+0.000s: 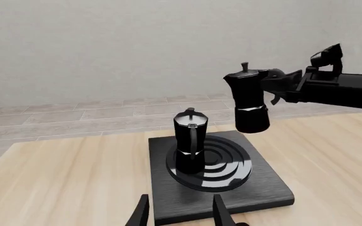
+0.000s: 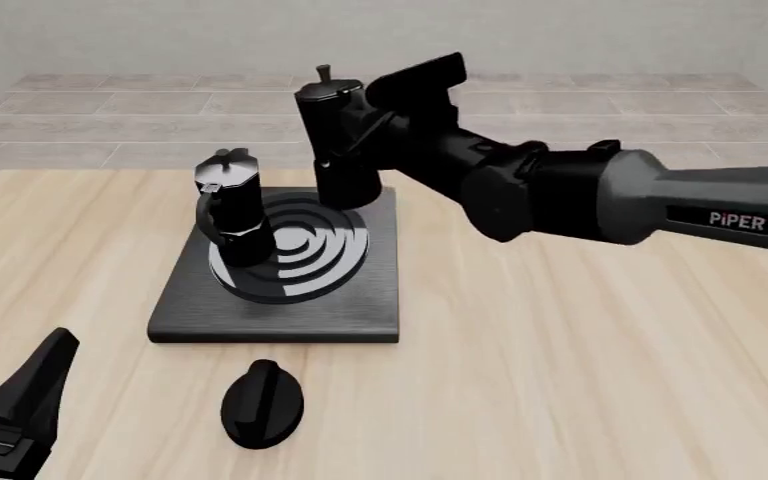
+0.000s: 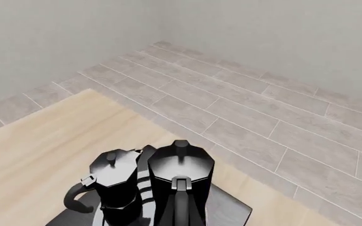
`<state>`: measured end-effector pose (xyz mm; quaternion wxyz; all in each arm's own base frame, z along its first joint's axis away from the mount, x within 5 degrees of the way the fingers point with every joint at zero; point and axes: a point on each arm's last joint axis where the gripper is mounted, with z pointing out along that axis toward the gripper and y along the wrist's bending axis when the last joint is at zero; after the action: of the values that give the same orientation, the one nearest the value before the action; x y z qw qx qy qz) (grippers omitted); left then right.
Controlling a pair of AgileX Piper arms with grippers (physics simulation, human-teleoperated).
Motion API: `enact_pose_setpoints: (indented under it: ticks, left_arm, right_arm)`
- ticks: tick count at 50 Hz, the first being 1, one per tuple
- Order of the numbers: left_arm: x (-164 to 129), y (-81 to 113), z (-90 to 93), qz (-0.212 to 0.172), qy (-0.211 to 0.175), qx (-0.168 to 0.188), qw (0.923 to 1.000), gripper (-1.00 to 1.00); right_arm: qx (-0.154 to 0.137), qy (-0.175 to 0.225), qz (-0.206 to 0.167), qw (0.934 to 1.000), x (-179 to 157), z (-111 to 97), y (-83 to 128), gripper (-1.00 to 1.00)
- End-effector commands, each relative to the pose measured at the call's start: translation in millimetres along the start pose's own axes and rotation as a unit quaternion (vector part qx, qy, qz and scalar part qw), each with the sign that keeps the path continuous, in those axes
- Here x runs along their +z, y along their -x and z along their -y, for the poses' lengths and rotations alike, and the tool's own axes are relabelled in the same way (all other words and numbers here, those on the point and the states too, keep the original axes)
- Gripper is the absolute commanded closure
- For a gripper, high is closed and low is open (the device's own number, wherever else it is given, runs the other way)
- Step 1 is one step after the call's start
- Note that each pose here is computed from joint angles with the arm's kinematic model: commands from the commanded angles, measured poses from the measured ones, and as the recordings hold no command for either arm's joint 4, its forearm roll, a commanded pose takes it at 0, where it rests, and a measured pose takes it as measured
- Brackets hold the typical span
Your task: Put both moka pots on the stove.
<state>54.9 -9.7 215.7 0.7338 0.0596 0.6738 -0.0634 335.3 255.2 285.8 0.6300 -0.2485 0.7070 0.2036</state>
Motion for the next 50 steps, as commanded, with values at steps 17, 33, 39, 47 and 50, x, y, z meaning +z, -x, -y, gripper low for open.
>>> enact_pose_setpoints:
  ticks: [17, 33, 39, 47, 50]
  left_arm:
    - [0, 0.0, 0.0, 0.000, 0.000, 0.000, 1.0000, -1.00]
    - [0, 0.0, 0.0, 0.000, 0.000, 0.000, 1.0000, -1.00]
    - [0, 0.0, 0.0, 0.000, 0.000, 0.000, 1.0000, -1.00]
    - [0, 0.0, 0.0, 0.000, 0.000, 0.000, 1.0000, -1.00]
    - [0, 0.0, 0.0, 0.000, 0.000, 0.000, 1.0000, -1.00]
  right_arm:
    - [0.021, 0.001, 0.013, 0.9997, 32, -1, -1, 1.00]
    - [0.035, 0.007, 0.005, 0.9994, 46, -7, -14, 1.00]
    - [0.039, 0.010, 0.000, 0.9992, 51, -10, -19, 1.00]
    - [0.043, 0.012, -0.002, 0.9990, 57, -12, -23, 1.00]
    - [0.044, 0.012, -0.003, 0.9990, 59, -12, -24, 1.00]
